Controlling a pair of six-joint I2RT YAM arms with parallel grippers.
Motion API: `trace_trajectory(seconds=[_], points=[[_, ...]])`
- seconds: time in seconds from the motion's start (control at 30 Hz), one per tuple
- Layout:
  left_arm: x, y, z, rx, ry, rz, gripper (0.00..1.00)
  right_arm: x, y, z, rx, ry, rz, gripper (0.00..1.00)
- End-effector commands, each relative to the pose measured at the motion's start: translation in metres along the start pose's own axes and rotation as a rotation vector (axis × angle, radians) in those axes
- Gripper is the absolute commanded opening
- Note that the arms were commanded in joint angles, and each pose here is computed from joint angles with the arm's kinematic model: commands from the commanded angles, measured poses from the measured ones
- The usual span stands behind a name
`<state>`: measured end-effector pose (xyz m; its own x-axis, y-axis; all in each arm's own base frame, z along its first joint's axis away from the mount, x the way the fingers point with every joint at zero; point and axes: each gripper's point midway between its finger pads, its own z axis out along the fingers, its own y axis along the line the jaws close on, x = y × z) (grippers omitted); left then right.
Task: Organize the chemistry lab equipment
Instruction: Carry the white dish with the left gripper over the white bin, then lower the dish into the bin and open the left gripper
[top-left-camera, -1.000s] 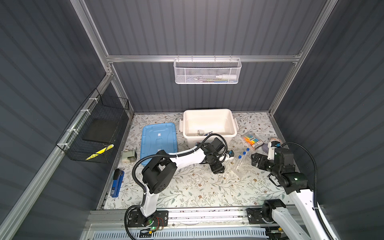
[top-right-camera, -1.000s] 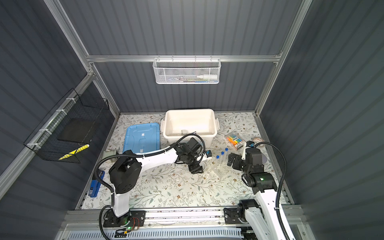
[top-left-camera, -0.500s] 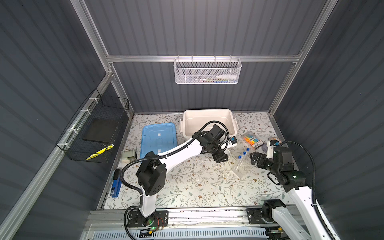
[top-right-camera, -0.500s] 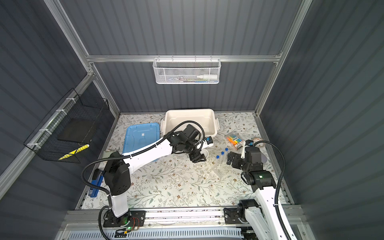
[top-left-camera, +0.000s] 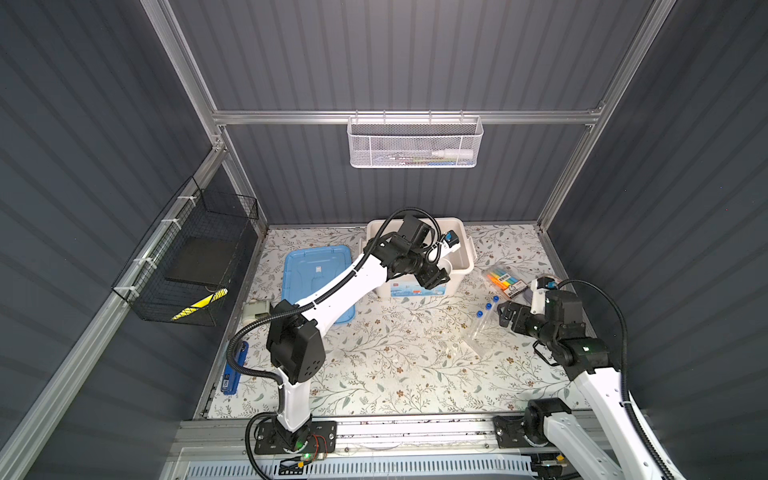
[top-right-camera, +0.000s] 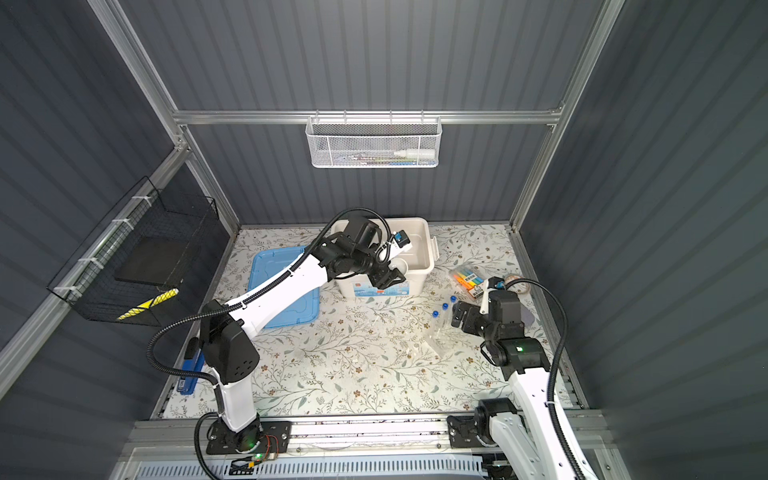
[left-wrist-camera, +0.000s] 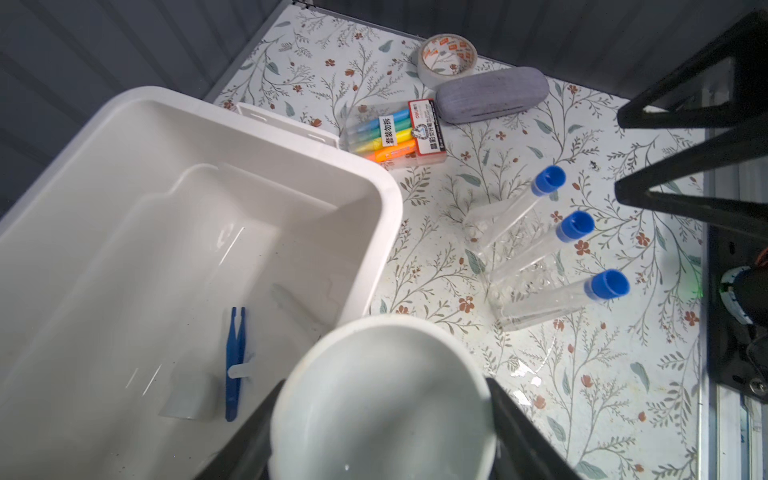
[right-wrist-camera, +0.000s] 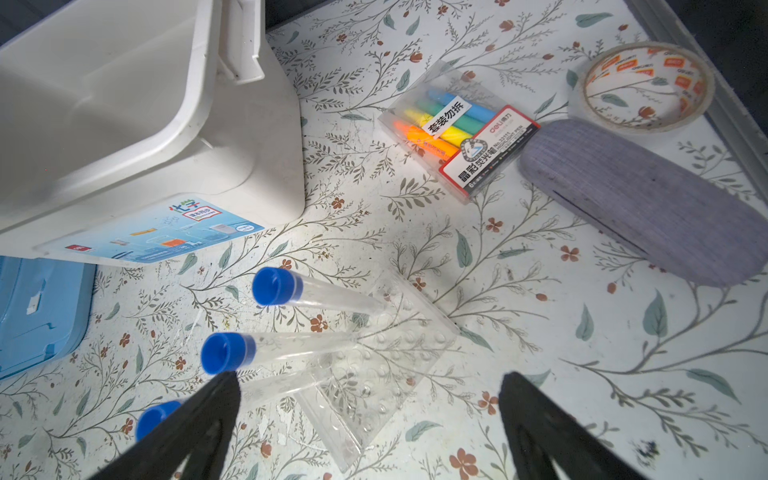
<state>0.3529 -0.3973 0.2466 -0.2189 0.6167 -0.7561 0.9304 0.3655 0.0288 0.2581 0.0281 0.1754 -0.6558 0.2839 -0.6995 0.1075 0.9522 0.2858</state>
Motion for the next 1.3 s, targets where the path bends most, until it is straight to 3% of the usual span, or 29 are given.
trace_trajectory(seconds=[0.0,0.3,0.53,1.03,1.27], points=[[-0.006,0.021,0.008,-0.003,-0.029,-0.057,0.59,-0.011,0.005,-0.002,-0.020,-0.029,-0.007,0.99],[0.027,0.089,0.049,-0.051,0.060,-0.211,0.61,-0.014,0.006,0.002,-0.019,-0.035,-0.010,0.99],[0.057,0.117,0.081,-0.053,0.098,-0.311,0.62,-0.016,0.006,0.001,-0.023,-0.040,-0.016,0.99],[0.110,0.113,0.131,0.039,0.180,-0.415,0.64,-0.031,0.011,0.011,-0.023,-0.039,-0.046,0.99],[0.100,0.108,0.125,0.056,0.143,-0.444,0.69,-0.049,0.019,0.012,-0.040,-0.052,-0.074,0.99]])
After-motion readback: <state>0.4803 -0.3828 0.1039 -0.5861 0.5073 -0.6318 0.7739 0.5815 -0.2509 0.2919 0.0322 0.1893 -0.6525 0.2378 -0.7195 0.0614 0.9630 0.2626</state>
